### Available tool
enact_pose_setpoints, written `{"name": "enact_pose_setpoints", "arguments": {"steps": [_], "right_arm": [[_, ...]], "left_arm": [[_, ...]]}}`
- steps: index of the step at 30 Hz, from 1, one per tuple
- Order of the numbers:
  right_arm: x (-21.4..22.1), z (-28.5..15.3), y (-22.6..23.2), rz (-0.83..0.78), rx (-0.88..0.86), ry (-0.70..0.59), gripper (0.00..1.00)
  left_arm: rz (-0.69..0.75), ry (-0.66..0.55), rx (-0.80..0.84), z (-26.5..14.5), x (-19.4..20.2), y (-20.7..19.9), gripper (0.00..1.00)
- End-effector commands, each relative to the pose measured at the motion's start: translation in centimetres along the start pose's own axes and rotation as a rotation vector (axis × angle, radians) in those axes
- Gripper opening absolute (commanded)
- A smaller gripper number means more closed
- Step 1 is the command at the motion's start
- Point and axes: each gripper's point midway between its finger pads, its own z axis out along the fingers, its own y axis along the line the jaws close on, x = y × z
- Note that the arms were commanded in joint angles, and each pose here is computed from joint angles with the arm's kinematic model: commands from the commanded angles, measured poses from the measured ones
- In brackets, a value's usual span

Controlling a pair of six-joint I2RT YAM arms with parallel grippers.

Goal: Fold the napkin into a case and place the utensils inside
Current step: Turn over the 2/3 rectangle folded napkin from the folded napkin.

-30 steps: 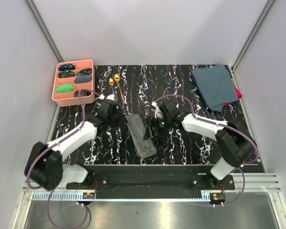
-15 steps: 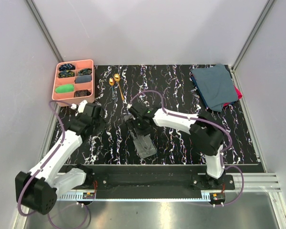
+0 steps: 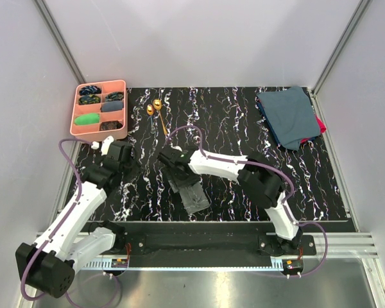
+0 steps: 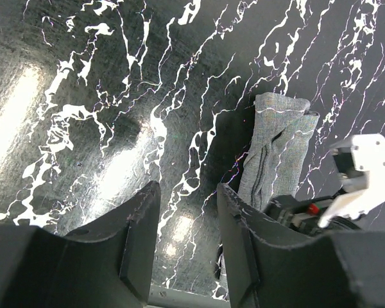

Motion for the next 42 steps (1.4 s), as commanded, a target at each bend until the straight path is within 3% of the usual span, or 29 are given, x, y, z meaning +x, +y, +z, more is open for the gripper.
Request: {"name": "enact_pose_setpoints", "arguments": {"steps": [1, 8, 11, 13, 18, 19, 22, 23, 24, 25, 29, 30, 31, 33, 34, 42], "right_arm": [[0.3, 0.7, -0.1, 0.021, 0.113, -0.005, 0.70], [1.7, 2.2, -1.2, 0.006, 0.285, -0.001, 0.64], [1.5, 2.0, -1.8, 0.005, 0.333, -0.023, 0.54], [0.9, 1.4, -1.8, 0.011, 0.339, -0.048, 0.41], [-1.1, -0.9, -0.1, 0.010, 0.258, -0.098, 0.22], [-1.6, -1.5, 1.0, 0.017, 0.200, -0.106, 0.14], [-3.1, -4.0, 4.4, 0.040, -0.026, -0.125, 0.07], [-3.9, -5.9, 5.5, 0.074, -0.132, -0.149, 0.06], [-2.8, -5.9, 6.3, 0.105, -0.277, -0.066, 0.05], [-4.7, -6.9, 7.7, 0.125, -0.405, -0.127, 0.05], [-6.5, -10.3, 8.3, 0.209, -0.725, -0.162, 0.04], [-5.5, -10.1, 7.8, 0.231, -0.800, -0.108, 0.04], [-6.8, -10.9, 8.2, 0.222, -0.877, -0.162, 0.04], [-5.5, -10.7, 8.2, 0.259, -0.975, -0.089, 0.04], [-6.9, -11.6, 8.3, 0.236, -1.048, -0.161, 0.04], [-5.2, -9.4, 5.9, 0.298, -1.269, -0.150, 0.04]], "left_arm": [[-0.019, -0.008, 0.023, -0.1, -0.1, -0.1, 0.44], [-0.039, -0.015, 0.026, -0.5, 0.0, 0.4, 0.46], [-0.038, -0.018, 0.033, -0.7, -0.1, 0.4, 0.46], [-0.038, -0.021, 0.040, -0.9, -0.1, 0.3, 0.46], [-0.029, -0.022, 0.049, -1.0, 0.0, 0.4, 0.46], [-0.018, -0.020, 0.050, -1.1, 0.0, 0.3, 0.46], [0.009, -0.020, 0.058, -1.2, -0.1, 0.3, 0.46], [0.015, -0.020, 0.058, -1.1, -0.1, 0.3, 0.46], [0.027, -0.022, 0.057, -1.2, -0.2, 0.4, 0.46], [0.035, -0.025, 0.063, -1.2, -0.3, 0.3, 0.46], [0.076, -0.023, 0.098, -1.3, -0.3, -0.2, 0.45], [0.087, -0.018, 0.106, -1.2, -0.2, -0.3, 0.45], [0.087, -0.009, 0.128, -1.1, 0.0, -0.7, 0.45], [0.104, 0.008, 0.154, -0.9, 0.2, -1.3, 0.45], [0.112, 0.028, 0.195, -0.8, 0.6, -2.0, 0.44], [0.143, 0.086, 0.298, 0.9, 1.9, -4.3, 0.42]]}}
